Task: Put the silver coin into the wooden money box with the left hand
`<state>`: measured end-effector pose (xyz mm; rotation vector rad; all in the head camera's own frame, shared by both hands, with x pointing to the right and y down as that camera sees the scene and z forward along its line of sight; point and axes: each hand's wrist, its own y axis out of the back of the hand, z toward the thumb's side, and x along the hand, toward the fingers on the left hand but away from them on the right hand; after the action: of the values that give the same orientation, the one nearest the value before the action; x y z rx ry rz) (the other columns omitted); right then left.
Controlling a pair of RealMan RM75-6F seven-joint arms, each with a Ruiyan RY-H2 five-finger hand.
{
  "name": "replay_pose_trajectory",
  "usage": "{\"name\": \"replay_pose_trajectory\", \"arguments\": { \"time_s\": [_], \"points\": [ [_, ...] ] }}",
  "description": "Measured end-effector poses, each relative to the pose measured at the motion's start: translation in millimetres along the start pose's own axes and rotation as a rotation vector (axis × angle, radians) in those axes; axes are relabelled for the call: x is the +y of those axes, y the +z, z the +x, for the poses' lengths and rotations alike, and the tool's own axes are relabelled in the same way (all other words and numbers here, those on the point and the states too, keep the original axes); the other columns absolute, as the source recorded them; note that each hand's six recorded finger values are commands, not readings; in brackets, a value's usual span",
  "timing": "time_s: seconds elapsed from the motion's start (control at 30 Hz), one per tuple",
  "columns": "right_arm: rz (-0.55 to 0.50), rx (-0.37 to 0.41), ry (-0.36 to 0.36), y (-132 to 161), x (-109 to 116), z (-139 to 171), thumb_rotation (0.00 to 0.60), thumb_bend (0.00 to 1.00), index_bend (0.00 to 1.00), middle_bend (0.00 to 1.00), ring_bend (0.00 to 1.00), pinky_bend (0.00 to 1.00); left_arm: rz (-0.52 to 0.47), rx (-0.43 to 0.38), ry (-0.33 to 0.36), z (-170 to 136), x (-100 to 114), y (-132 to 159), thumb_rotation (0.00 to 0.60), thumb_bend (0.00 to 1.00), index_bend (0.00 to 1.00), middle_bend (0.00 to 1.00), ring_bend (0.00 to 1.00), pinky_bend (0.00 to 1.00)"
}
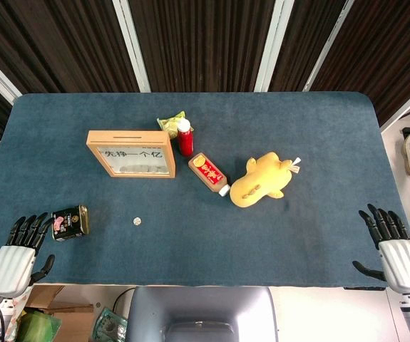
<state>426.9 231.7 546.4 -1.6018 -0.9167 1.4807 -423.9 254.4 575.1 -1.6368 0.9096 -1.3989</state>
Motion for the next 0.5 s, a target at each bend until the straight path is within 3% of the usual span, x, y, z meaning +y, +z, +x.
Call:
{"name": "replay_pose_trajectory", "arguments": {
  "time_s": [0.13,0.17,0.2,0.23,0.3,0.33,0.37,0.4,0.5],
  "points": [
    [-0.003,0.005,-0.002,2,0,0,0.600,0.20,0.00,0.00,0.00,0.00,0.002,-0.013,-0.018,1,-4,3,0.600,0.38,0.00,0.03,0.00,0.07],
    [-0.003,0.005,-0.001,2,0,1,0.600,0.20,0.00,0.00,0.00,0.00,0.002,-0.024,-0.024,2,-6,5,0.600,0.38,0.00,0.04,0.01,0.09],
    [-0.005,0.006,0.000,2,0,1,0.600,0.20,0.00,0.00,0.00,0.00,0.002,-0.036,-0.026,3,-8,8,0.600,0.38,0.00,0.09,0.06,0.19],
    [-0.007,0.007,-0.001,2,0,1,0.600,0.20,0.00,0.00,0.00,0.00,0.001,-0.048,-0.025,4,-10,11,0.600,0.38,0.02,0.19,0.17,0.38],
    [-0.004,0.006,-0.003,2,1,2,0.600,0.20,0.00,0.00,0.00,0.00,-0.002,-0.078,-0.013,8,-16,21,0.600,0.39,0.07,0.45,0.49,0.77],
    [-0.006,0.006,-0.002,1,1,2,0.600,0.20,0.00,0.00,0.00,0.00,-0.005,-0.091,-0.007,10,-19,25,0.600,0.39,0.11,0.58,0.63,0.91],
    [-0.008,0.006,-0.001,1,1,2,0.600,0.20,0.00,0.00,0.00,0.00,-0.014,-0.110,0.000,14,-25,33,0.600,0.39,0.16,0.70,0.76,0.99],
    [-0.010,0.007,-0.001,1,1,2,0.600,0.20,0.00,0.00,0.00,0.00,-0.022,-0.126,0.003,17,-30,39,0.600,0.39,0.20,0.80,0.85,1.00],
    [-0.019,0.012,-0.001,2,2,2,0.600,0.20,0.00,0.00,0.00,0.00,-0.049,-0.167,0.022,31,-46,58,0.600,0.40,0.28,0.98,0.99,1.00]
  ]
}}
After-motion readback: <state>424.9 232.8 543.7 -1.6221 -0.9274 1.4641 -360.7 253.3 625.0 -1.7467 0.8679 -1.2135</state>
